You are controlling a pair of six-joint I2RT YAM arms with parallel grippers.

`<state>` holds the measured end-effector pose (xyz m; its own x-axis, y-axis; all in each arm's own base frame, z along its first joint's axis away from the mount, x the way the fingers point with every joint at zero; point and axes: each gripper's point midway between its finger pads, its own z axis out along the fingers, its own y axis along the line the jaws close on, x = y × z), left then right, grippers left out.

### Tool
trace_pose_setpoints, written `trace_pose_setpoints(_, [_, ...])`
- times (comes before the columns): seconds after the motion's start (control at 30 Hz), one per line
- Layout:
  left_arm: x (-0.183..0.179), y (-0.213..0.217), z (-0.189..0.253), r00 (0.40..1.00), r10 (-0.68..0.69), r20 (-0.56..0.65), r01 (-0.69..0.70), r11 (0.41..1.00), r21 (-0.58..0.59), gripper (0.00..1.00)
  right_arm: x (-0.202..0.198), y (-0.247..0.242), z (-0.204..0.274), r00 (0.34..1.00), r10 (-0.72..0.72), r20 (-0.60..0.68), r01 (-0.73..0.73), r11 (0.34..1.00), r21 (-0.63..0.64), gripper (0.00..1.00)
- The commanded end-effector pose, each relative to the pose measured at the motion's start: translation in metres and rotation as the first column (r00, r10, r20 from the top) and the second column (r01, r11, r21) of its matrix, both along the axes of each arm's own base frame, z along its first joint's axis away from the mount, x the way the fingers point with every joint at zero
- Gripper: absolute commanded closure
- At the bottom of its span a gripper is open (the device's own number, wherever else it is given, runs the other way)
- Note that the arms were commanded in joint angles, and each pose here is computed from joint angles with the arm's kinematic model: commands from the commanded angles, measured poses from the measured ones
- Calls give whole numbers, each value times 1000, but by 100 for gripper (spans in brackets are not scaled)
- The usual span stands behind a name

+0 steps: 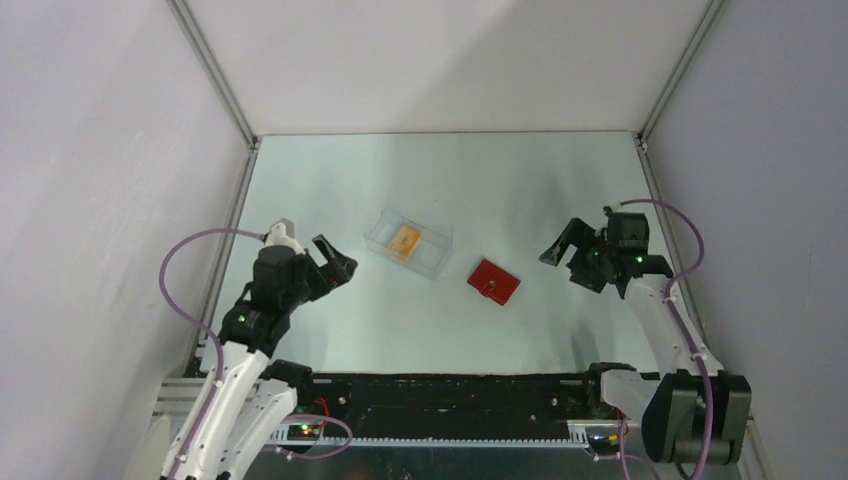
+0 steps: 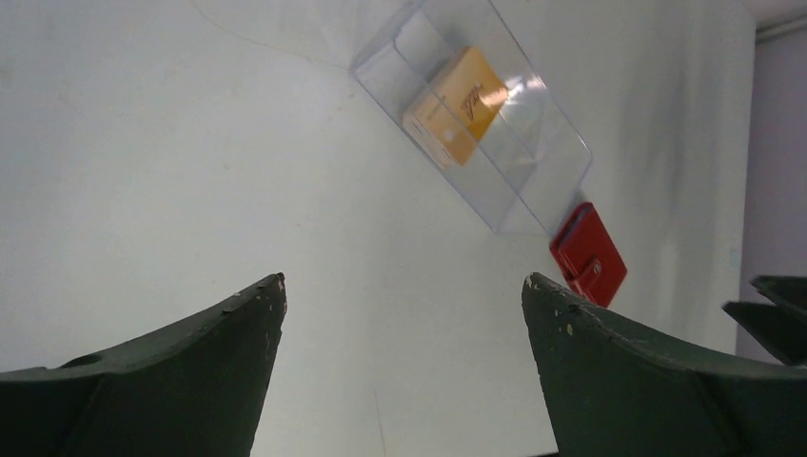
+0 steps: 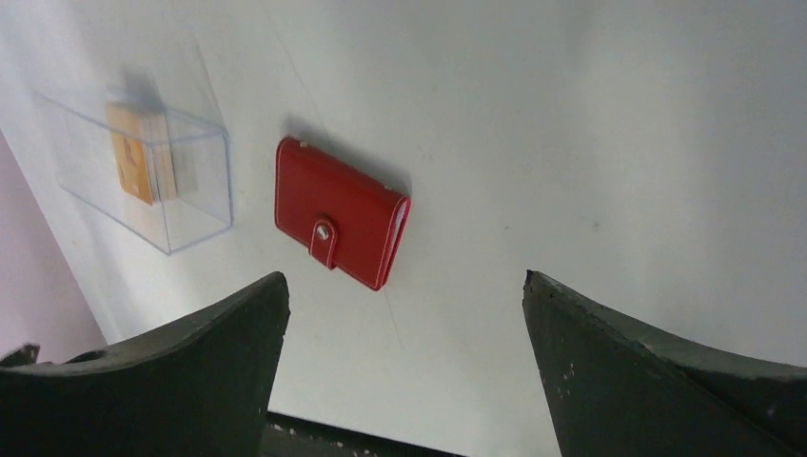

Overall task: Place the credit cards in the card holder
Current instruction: Pick up the card holder from the center of the board.

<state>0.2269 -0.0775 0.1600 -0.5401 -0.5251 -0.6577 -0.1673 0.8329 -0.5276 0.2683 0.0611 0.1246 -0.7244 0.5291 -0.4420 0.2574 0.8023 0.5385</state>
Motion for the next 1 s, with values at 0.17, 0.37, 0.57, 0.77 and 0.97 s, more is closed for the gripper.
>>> trace_pose_setpoints(0.17, [-11, -89, 7, 953, -295, -76, 279, 945, -170, 2, -9, 56, -31, 968, 223, -119, -216, 974, 66, 11])
trace_pose_setpoints(0.37, [-18, -165, 5, 899, -429, -89, 393, 880, -267, 5, -5, 73, -64, 919, 310, -244, -291, 950, 113, 22])
trace_pose_setpoints(0.57, [-16, -234, -31, 850, -483, -211, 402, 852, -334, 14, 14, 71, -92, 874, 340, -348, -345, 937, 48, 34])
trace_pose_setpoints(0.77, [-6, -273, -53, 839, -476, -264, 357, 847, -395, 24, 41, 73, -97, 862, 373, -342, -394, 919, 9, 36])
trace_pose_setpoints(0.97, [7, -278, -72, 864, -409, -295, 289, 880, -377, 27, 33, 103, -104, 783, 504, -365, -499, 859, 117, 44])
